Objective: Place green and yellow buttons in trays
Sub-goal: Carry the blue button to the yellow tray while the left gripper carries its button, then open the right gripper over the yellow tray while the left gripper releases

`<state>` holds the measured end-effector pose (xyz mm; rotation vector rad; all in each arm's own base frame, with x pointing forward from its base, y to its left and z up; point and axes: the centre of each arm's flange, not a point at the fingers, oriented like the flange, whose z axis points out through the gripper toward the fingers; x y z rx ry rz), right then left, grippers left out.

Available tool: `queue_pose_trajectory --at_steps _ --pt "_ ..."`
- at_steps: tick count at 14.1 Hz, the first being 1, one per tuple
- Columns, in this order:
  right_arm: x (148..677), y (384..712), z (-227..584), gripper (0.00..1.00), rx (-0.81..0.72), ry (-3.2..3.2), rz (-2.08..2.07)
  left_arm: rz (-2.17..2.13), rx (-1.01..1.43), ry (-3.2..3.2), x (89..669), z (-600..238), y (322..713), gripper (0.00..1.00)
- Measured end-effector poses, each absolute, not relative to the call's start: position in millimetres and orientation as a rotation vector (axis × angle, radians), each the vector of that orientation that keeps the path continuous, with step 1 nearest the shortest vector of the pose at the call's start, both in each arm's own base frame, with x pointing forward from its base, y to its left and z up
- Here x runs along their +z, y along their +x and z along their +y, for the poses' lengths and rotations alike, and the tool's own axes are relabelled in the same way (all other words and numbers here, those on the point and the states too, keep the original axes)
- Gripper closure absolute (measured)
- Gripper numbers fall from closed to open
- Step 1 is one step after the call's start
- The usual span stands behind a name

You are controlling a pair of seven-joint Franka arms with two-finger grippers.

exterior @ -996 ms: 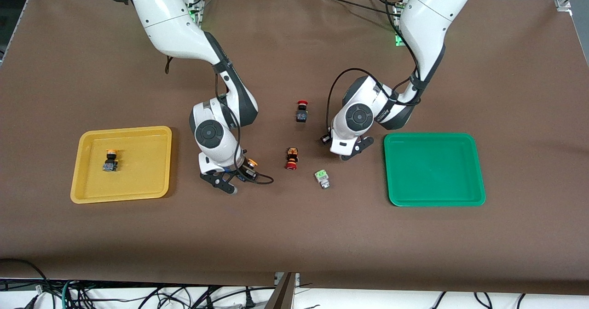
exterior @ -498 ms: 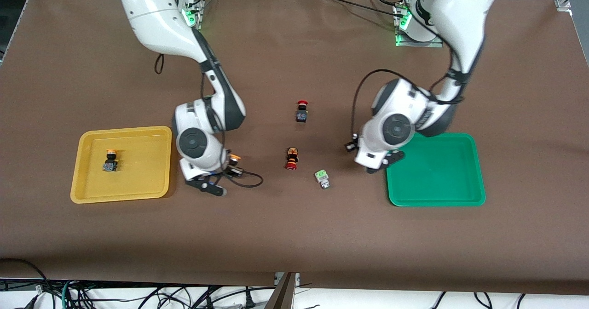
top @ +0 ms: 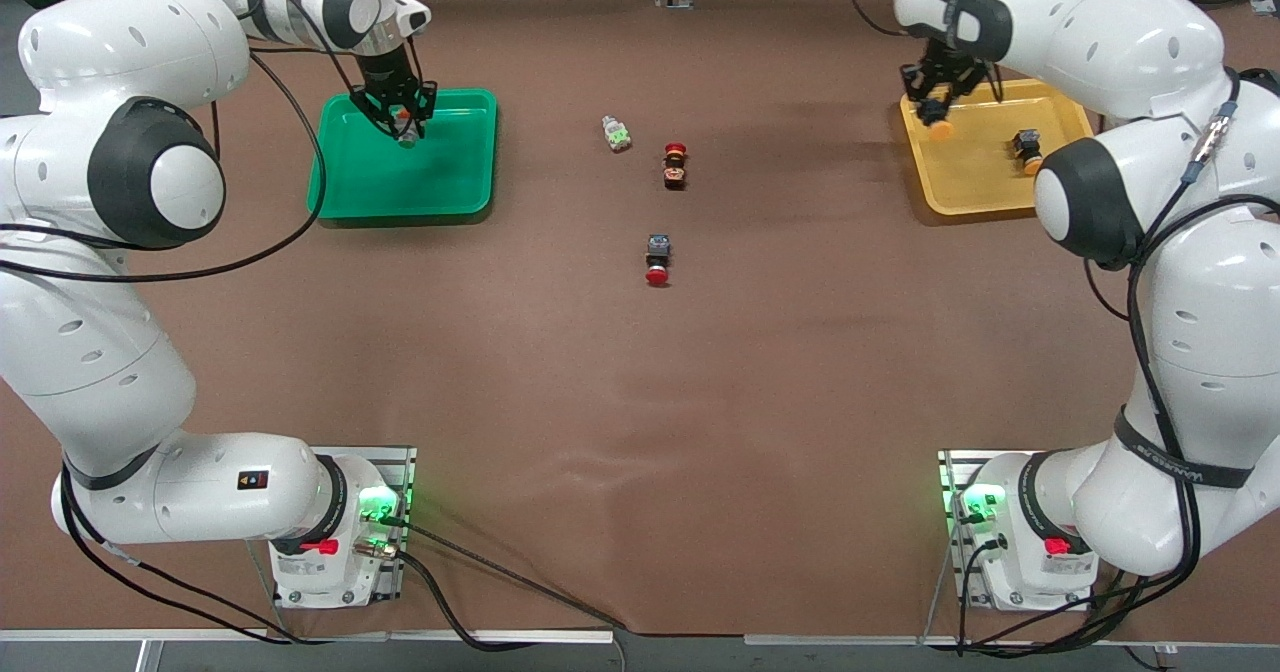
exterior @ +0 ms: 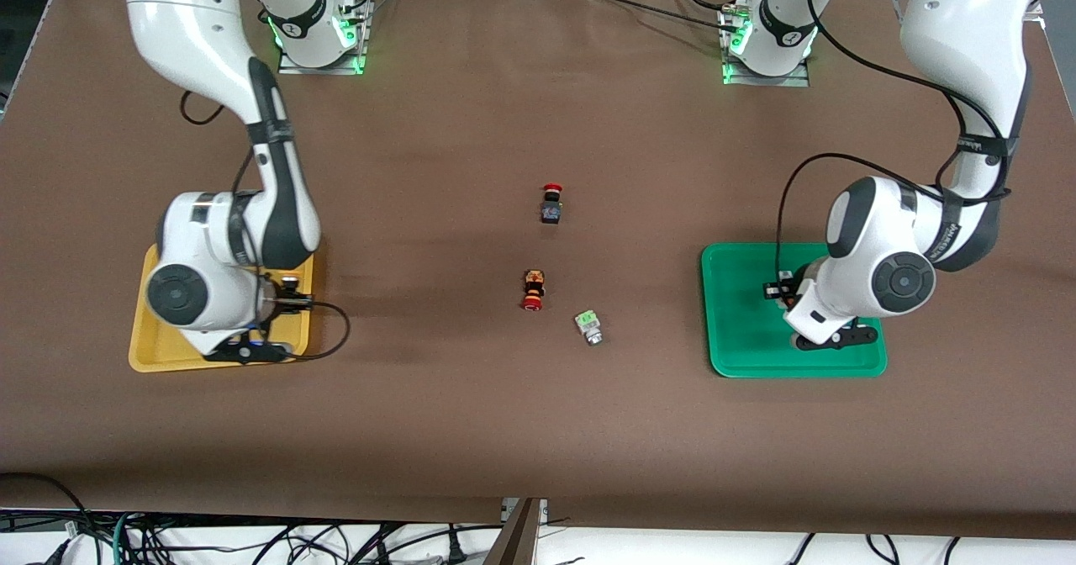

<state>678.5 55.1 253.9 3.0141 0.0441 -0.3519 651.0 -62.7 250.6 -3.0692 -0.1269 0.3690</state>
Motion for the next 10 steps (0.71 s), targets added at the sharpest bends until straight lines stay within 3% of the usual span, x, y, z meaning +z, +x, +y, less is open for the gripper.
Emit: queue_pose_trajectory --at_steps 4,5,10 --pt "226.5 670.7 -26.3 0.59 -0.433 3.101 0.074 0.007 0.34 -3.126 187.2 -22.0 655.8 0.59" --pt "224.5 670.9 -25.9 0.54 -0.431 3.101 0.074 0.011 0.345 -3.13 180.9 -17.0 655.4 0.59" --pt "262.5 690.3 -4.7 0.06 -0.317 3.115 0.131 0.031 0.335 -3.161 236.7 -38.6 672.8 0.17"
